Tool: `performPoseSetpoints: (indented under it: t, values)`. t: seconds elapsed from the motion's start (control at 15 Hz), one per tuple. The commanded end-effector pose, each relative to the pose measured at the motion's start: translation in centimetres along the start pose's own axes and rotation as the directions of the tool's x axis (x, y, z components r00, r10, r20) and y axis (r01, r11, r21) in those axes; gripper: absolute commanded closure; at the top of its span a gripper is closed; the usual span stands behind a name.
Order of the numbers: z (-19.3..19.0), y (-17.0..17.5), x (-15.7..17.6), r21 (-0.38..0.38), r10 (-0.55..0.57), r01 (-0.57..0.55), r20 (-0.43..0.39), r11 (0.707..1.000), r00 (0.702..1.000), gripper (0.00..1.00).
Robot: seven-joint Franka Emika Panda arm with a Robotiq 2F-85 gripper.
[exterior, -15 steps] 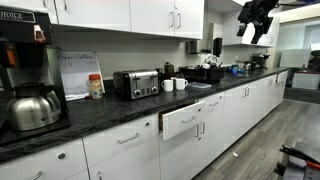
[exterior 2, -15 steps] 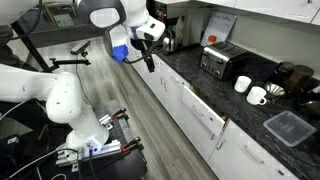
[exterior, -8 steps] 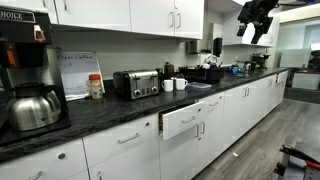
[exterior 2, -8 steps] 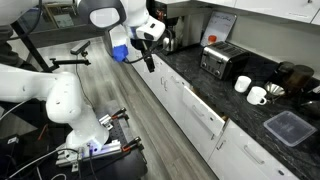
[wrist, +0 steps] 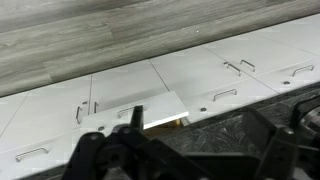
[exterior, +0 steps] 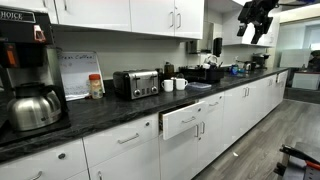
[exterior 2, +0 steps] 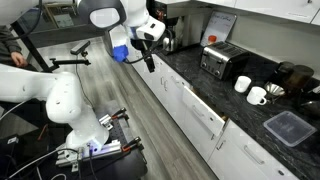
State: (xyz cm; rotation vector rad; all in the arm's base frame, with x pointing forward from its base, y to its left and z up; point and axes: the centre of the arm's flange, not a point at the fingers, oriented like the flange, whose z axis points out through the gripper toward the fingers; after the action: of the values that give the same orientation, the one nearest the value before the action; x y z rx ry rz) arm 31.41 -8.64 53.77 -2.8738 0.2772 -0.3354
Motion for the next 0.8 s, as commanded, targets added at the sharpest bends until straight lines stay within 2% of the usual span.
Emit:
performPoseSetpoints:
  t: [0.0, 0.13, 0.33, 0.73]
  values:
    - [2.0, 3.6, 1.3, 0.090, -0.101, 0.102, -0.017, 0.991, 0.995, 0.00]
    - [3.6, 6.1, 2.5, 0.136, -0.189, 0.194, -0.051, 0.971, 0.981, 0.00]
    - [6.9, 9.2, 4.2, 0.204, -0.324, 0.334, -0.079, 0.920, 0.943, 0.00]
    - [14.6, 9.0, 6.5, 0.252, -0.557, 0.534, 0.023, 0.807, 0.830, 0.00]
